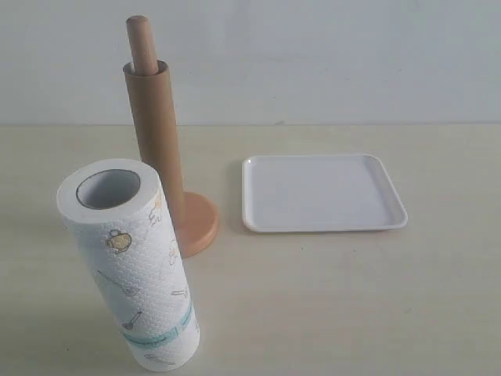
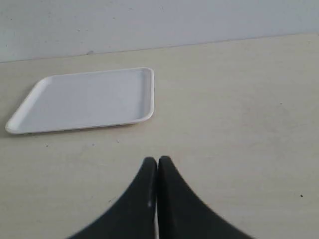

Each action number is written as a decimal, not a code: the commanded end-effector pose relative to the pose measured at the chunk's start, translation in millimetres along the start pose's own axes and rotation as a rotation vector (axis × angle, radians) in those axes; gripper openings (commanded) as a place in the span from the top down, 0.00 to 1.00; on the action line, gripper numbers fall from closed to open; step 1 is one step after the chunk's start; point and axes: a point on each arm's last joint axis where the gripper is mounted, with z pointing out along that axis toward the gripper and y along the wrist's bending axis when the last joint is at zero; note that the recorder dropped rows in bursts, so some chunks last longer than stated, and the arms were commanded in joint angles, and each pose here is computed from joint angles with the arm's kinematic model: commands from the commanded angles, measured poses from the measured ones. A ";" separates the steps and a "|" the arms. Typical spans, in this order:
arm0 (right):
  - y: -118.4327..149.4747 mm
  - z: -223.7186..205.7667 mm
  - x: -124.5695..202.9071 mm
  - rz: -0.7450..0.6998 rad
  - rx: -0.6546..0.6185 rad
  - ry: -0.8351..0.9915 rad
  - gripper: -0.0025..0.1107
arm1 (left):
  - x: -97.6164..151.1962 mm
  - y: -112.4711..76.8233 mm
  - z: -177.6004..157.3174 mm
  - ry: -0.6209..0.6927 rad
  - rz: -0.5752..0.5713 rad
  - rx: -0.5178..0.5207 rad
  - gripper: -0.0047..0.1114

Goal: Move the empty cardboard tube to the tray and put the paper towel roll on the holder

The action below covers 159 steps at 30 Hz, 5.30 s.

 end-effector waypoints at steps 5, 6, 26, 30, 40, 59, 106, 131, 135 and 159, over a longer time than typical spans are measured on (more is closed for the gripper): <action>0.2 0.0 -1.2 -0.002 -0.003 -0.010 0.98 | 0.3 0.3 0.2 -0.007 -0.004 -0.003 0.91; 0.2 0.0 -1.2 -0.002 -0.003 -0.010 0.98 | 0.3 0.3 0.2 -0.007 -0.004 -0.003 0.91; 0.1 -1.3 -15.9 -0.078 0.004 -0.171 0.98 | 0.3 0.3 0.2 -0.007 -0.004 -0.003 0.91; 0.2 -3.6 -25.7 -0.076 0.007 -0.282 0.98 | 0.3 0.3 0.2 -0.007 -0.004 -0.003 0.91; 4.3 -33.8 -87.3 0.058 -0.039 -0.768 0.98 | 0.3 0.3 0.2 -0.007 -0.004 -0.003 0.91; 19.9 53.6 -227.2 0.040 0.067 0.117 0.98 | 0.3 0.3 0.2 -0.007 -0.004 -0.003 0.91; 168.3 304.2 -129.6 -0.407 -1.048 0.018 0.38 | 0.3 0.3 0.2 -0.007 -0.004 -0.003 0.91; 222.2 302.2 -129.8 -0.298 -1.119 0.081 0.15 | 0.3 0.3 0.2 -0.007 -0.004 -0.003 0.91; 221.3 304.6 -129.1 -0.306 -1.087 0.087 0.15 | 0.3 0.3 0.2 -0.007 -0.004 -0.003 0.91; 245.9 298.2 -127.5 -0.401 -1.059 0.057 0.15 | 0.3 0.3 0.2 -0.007 -0.004 -0.003 0.91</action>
